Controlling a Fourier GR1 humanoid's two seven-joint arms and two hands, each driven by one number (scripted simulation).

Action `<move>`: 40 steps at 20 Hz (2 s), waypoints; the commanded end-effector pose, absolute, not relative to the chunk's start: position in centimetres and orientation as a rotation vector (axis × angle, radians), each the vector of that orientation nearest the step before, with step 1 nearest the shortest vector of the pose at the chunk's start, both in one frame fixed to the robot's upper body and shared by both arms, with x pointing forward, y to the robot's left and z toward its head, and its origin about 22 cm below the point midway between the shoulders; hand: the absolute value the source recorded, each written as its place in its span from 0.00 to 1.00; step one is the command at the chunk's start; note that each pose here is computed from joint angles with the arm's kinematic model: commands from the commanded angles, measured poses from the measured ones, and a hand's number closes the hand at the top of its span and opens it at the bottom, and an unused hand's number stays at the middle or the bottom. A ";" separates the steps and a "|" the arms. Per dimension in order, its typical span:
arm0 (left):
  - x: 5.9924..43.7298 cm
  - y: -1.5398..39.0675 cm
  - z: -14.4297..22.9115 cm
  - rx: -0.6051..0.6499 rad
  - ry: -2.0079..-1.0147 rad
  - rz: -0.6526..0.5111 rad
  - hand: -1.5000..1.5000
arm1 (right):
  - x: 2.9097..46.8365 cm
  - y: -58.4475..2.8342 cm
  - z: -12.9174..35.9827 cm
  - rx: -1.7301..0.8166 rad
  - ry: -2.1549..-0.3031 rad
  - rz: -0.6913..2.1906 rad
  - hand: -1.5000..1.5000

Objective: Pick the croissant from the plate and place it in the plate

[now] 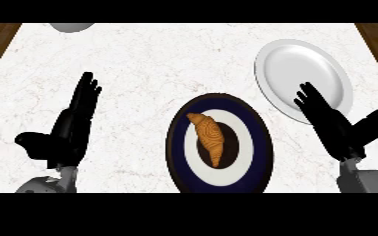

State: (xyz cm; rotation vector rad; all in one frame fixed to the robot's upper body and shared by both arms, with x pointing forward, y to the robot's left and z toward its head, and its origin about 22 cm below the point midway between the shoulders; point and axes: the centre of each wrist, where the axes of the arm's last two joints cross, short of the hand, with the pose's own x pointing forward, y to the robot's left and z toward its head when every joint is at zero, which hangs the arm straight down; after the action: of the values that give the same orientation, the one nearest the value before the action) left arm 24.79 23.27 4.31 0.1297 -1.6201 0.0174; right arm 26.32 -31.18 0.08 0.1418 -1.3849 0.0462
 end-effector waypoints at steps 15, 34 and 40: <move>24.5 24.0 -0.4 0.210 -1.319 -0.074 0.50 | 29.9 -18.3 4.6 0.419 -1.854 0.734 0.00; 24.2 25.0 -0.8 0.260 -1.299 -0.036 0.50 | 33.2 -12.1 10.6 -0.040 -1.667 1.911 0.00; 24.0 24.6 -2.5 0.247 -1.280 -0.033 0.50 | 33.1 -10.7 10.8 -0.077 -1.367 2.116 0.00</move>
State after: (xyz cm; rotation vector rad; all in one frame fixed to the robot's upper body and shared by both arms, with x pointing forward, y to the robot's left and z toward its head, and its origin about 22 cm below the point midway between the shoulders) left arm 24.37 24.64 -1.42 0.2447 -1.2853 -0.0405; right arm 33.11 -11.90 10.71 -0.0245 -1.5051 2.0090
